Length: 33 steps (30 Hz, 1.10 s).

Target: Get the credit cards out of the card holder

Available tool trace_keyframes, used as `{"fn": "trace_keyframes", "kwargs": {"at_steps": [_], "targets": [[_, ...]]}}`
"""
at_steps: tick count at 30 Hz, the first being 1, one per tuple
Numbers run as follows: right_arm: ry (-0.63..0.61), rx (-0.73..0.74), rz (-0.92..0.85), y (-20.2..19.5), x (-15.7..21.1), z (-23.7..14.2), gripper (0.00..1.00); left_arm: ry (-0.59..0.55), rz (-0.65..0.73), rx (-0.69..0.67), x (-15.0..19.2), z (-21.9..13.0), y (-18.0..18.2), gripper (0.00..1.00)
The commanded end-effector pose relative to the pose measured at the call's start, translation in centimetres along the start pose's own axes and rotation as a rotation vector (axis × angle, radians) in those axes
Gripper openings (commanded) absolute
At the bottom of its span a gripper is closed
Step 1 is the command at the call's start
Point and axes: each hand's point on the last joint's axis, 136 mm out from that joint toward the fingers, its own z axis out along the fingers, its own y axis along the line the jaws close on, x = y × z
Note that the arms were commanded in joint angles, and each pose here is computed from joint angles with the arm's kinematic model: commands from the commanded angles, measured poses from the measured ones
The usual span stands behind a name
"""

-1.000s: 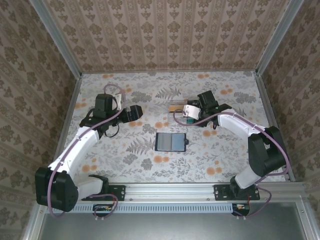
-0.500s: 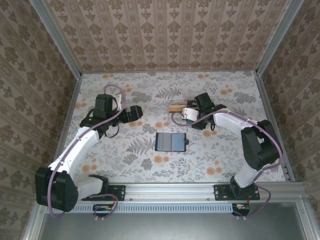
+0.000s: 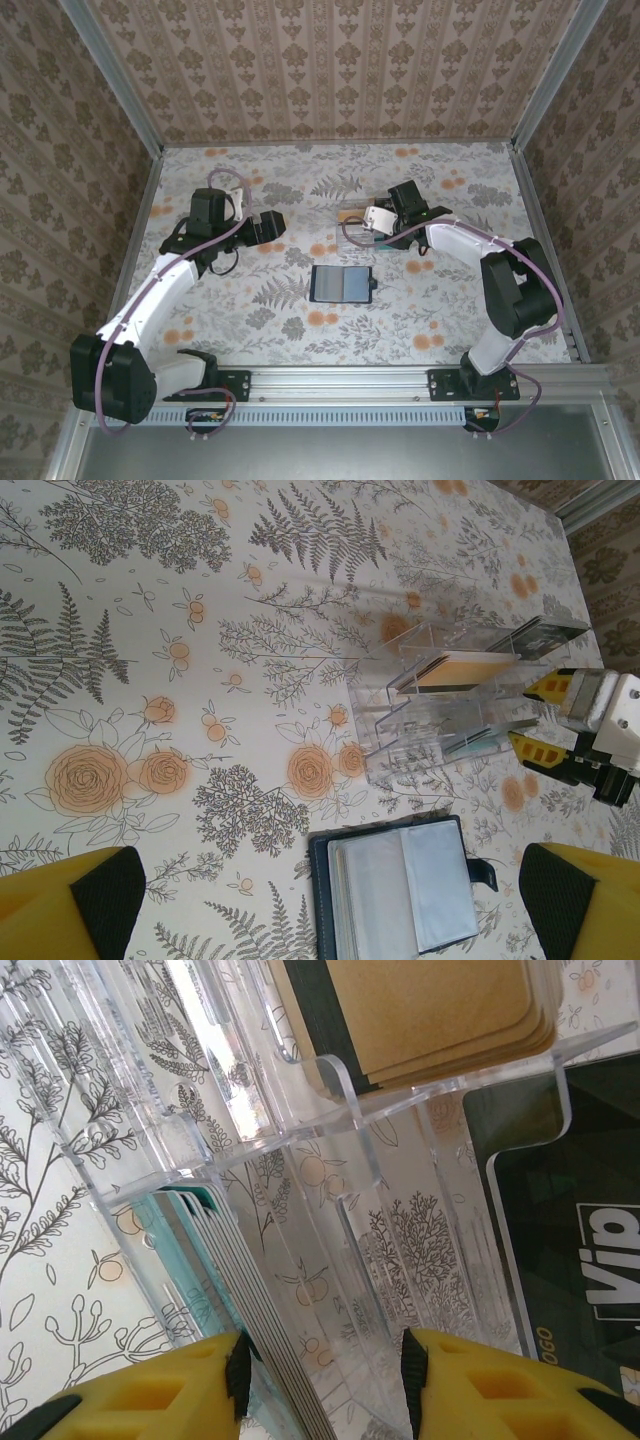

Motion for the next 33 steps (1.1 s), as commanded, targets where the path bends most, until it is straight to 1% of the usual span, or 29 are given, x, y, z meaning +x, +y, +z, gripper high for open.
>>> {"fn": "trace_keyframes", "kwargs": {"at_steps": [1,7,12,15,17,18,22,24,26,29,33], "targets": [[-0.023,0.034,0.032,-0.9,-0.8,-0.8,0.47,-0.006,-0.004,0.016,-0.2,-0.2,-0.1,1.00],[-0.072,0.042,0.121,-0.8,-1.1,-3.1,0.48,0.003,-0.012,0.025,0.0,0.0,-0.2,1.00],[-0.116,0.046,0.268,-0.2,-1.0,-5.5,0.49,0.023,-0.027,0.027,0.4,0.5,-0.4,1.00],[-0.153,0.041,0.374,0.4,-1.3,-7.1,0.47,0.047,-0.035,0.020,0.9,1.1,-0.4,0.98],[-0.207,0.037,0.470,0.6,-2.1,-9.0,0.44,0.071,-0.044,0.018,1.5,1.7,-0.6,0.95],[-0.226,0.023,0.513,0.9,-2.5,-9.5,0.41,0.085,-0.048,0.017,1.8,2.0,-0.6,0.94],[-0.261,-0.024,0.735,2.0,-3.6,-11.1,0.31,0.139,-0.061,-0.002,3.3,3.1,-0.9,0.88],[-0.258,-0.041,0.803,3.0,-4.3,-11.4,0.27,0.168,-0.075,-0.009,4.2,3.7,-1.0,0.86],[-0.247,-0.056,0.865,4.1,-4.9,-11.4,0.26,0.196,-0.086,-0.016,5.0,4.2,-1.1,0.82],[-0.208,-0.104,0.986,6.1,-5.4,-10.7,0.27,0.248,-0.093,-0.022,6.7,5.1,-1.6,0.72],[-0.124,-0.163,1.060,9.2,-5.3,-9.0,0.28,0.299,-0.095,-0.028,8.5,6.2,-2.3,0.68]]}}
